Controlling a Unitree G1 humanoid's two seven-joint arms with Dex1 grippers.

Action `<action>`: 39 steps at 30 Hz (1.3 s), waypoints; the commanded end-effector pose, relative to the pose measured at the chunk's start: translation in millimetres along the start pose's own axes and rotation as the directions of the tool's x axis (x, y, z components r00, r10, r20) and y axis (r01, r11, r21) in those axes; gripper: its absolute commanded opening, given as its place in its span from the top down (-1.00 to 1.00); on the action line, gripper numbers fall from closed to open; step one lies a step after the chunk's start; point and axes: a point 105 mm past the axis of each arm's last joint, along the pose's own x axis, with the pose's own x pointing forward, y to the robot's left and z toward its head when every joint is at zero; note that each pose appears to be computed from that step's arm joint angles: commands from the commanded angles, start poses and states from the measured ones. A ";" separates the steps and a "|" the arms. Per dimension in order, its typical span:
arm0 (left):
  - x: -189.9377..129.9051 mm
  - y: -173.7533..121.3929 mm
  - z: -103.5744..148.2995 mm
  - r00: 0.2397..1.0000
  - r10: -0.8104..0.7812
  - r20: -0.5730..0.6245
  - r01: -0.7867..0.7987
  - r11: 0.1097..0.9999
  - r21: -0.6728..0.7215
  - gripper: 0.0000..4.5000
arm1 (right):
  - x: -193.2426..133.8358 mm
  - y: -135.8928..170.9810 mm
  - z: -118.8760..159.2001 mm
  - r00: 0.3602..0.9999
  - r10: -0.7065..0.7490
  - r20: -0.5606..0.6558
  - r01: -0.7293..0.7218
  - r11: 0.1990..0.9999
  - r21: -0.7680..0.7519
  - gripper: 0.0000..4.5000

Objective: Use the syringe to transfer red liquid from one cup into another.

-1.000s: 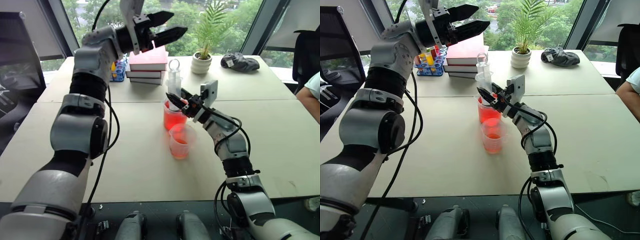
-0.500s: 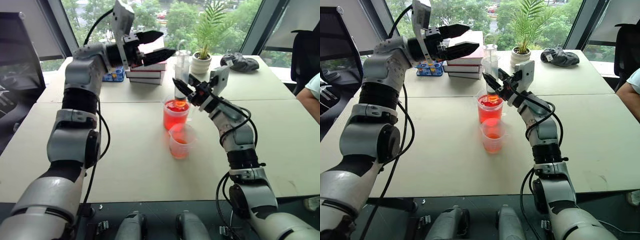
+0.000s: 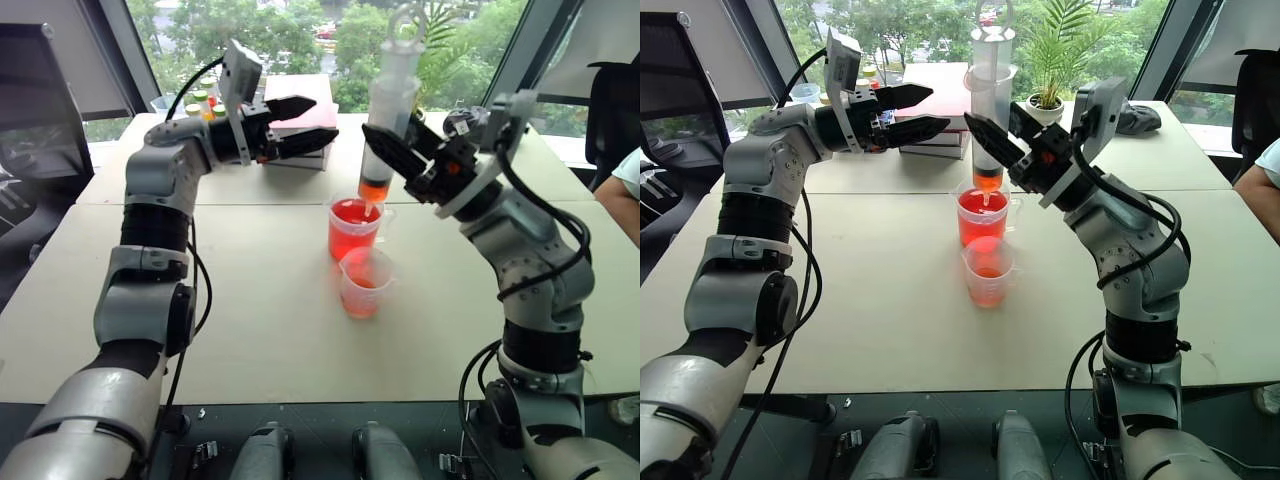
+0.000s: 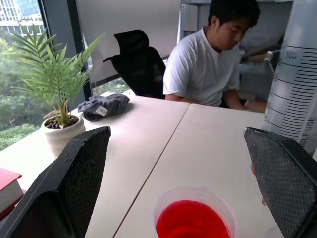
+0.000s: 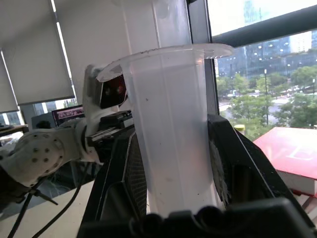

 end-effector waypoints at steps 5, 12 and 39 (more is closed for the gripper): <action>2.1 -30.9 18.9 0.981 -0.189 0.032 0.190 0.982 -0.019 -0.96 | -23.2 19.4 -33.2 0.997 -0.013 -0.080 0.015 1.000 0.021 0.39; 2.2 -55.6 34.3 0.939 -0.330 0.098 0.339 0.937 -0.085 -0.96 | -30.0 18.0 -50.8 0.992 -0.047 -0.117 0.045 0.999 -0.016 0.39; 34.8 -78.6 2.3 0.911 -0.410 0.042 0.412 0.905 -0.109 0.98 | -31.2 19.8 -42.5 0.991 -0.051 -0.122 0.042 0.996 -0.073 0.39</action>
